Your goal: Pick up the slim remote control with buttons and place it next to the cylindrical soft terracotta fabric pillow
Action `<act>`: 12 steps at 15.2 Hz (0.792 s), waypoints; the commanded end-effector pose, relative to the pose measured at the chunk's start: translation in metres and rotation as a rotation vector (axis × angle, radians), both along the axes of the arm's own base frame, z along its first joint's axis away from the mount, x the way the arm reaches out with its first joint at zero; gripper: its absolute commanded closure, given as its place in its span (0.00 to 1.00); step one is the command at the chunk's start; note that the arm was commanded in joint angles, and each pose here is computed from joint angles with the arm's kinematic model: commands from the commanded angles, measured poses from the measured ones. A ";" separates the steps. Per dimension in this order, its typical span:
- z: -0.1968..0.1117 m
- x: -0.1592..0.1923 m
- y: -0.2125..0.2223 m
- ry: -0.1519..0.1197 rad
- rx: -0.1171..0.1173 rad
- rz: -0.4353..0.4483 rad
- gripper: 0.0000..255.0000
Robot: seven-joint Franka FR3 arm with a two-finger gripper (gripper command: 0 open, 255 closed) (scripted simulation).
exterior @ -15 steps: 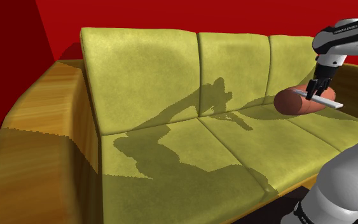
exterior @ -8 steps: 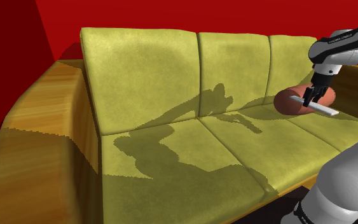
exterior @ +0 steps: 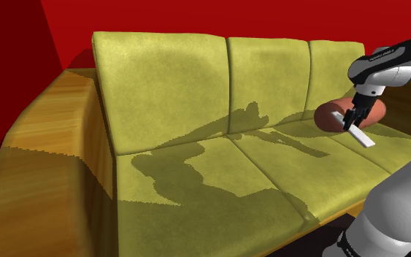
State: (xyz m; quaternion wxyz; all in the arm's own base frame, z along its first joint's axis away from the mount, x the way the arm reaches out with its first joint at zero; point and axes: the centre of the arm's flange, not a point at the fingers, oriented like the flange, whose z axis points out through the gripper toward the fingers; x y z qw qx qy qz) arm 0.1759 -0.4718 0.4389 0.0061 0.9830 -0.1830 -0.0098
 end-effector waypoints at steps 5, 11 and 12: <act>-0.032 -0.001 -0.001 0.000 0.000 -0.001 1.00; -0.064 -0.001 -0.001 0.000 0.000 -0.001 1.00; -0.069 -0.001 -0.001 0.000 0.000 -0.001 1.00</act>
